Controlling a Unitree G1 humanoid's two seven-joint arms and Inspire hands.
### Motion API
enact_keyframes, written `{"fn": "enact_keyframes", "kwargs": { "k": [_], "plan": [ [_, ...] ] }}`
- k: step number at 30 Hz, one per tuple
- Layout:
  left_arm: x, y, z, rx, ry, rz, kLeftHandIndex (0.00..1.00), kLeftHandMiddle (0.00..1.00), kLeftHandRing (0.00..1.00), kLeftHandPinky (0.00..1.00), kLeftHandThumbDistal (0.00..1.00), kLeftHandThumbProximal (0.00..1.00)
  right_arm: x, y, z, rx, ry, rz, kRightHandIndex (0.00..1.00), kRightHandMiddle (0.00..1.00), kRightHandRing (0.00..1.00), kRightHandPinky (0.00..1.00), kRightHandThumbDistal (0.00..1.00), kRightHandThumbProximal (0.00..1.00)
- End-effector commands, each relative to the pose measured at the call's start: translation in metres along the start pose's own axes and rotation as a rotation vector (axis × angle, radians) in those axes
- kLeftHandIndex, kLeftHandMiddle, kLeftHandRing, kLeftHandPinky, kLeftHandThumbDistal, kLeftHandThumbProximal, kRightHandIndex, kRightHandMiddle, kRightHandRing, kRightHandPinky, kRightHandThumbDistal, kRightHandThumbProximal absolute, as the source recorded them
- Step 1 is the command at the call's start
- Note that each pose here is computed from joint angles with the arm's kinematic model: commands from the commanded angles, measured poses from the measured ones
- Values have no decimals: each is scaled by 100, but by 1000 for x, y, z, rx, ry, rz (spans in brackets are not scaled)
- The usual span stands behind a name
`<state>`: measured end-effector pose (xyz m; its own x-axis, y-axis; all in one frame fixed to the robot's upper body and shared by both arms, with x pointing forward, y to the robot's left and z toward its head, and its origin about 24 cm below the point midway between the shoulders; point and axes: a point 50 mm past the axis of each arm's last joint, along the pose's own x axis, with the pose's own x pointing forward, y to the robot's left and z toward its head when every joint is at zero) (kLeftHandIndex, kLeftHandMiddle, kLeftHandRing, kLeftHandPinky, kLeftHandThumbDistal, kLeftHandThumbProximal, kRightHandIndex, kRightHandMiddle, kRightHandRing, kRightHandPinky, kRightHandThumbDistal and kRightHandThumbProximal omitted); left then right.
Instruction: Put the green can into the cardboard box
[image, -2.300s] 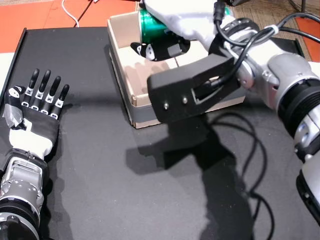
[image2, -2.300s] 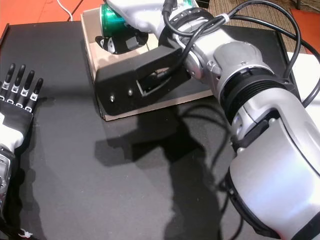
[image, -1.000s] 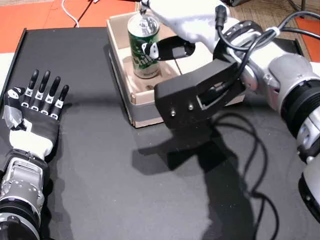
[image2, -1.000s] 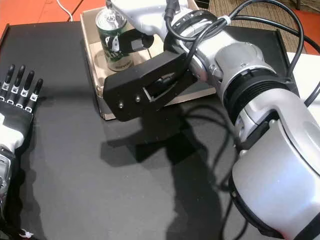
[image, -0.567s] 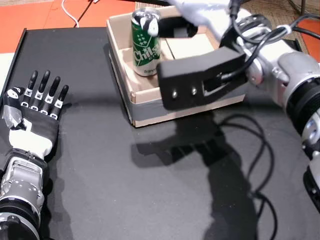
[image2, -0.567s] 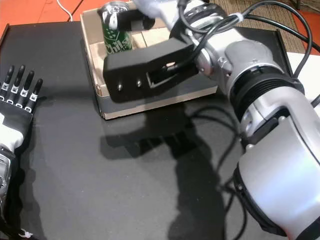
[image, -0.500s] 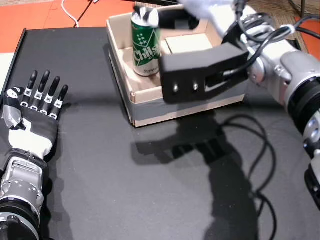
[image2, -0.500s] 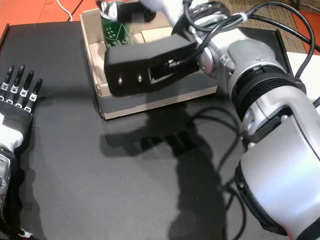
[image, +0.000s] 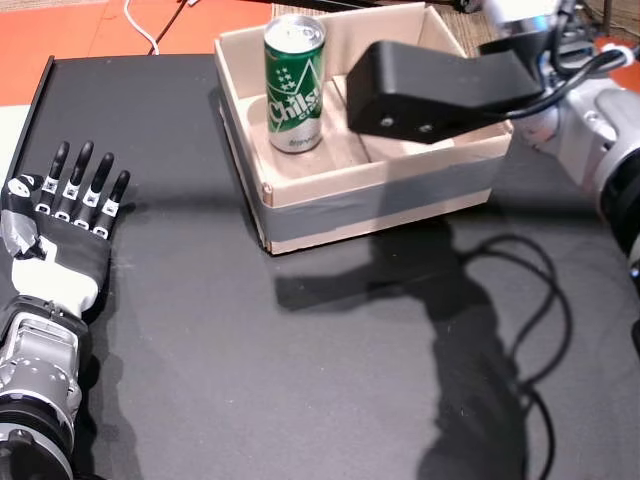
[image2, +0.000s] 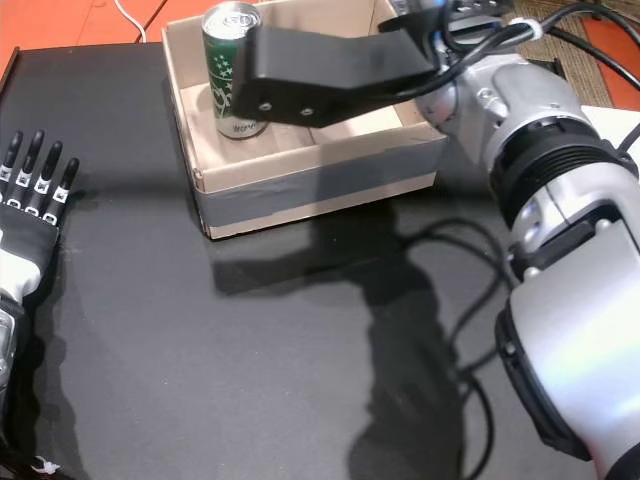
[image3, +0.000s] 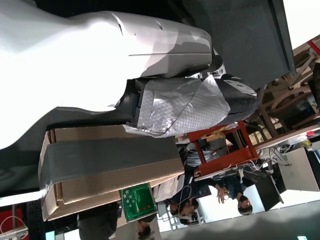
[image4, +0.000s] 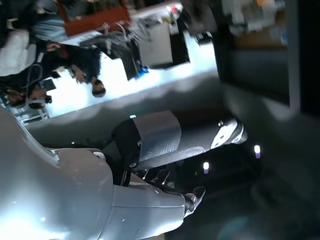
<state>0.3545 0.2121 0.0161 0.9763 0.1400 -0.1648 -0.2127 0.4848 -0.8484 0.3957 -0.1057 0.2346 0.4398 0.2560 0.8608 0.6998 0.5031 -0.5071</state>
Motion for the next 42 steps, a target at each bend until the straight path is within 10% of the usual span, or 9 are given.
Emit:
{"fn": "enact_keyframes", "kwargs": {
  "k": [1, 10, 20, 33, 42],
  "plan": [
    [-2, 4, 0, 19, 15, 5, 71, 58, 67, 83, 0, 100, -10, -6, -10, 8, 21, -38, 79, 90, 100, 100, 74, 64],
    [-1, 6, 4, 20, 9, 11, 74, 59, 66, 83, 0, 100, -55, -28, -44, 69, -38, 31, 72, 82, 92, 96, 63, 56],
    [-2, 8, 9, 7, 6, 18, 74, 58, 66, 79, 0, 94, -142, -53, -59, 388, 75, 192, 75, 87, 94, 96, 77, 63],
    [-3, 13, 16, 19, 2, 24, 69, 56, 63, 78, 0, 95, -254, -58, -12, 762, 383, 229, 79, 88, 97, 100, 50, 60],
    [-1, 12, 23, 40, -6, 32, 71, 60, 64, 80, 0, 100, -294, -50, 14, 782, 547, 262, 76, 86, 96, 100, 61, 61]
  ]
}}
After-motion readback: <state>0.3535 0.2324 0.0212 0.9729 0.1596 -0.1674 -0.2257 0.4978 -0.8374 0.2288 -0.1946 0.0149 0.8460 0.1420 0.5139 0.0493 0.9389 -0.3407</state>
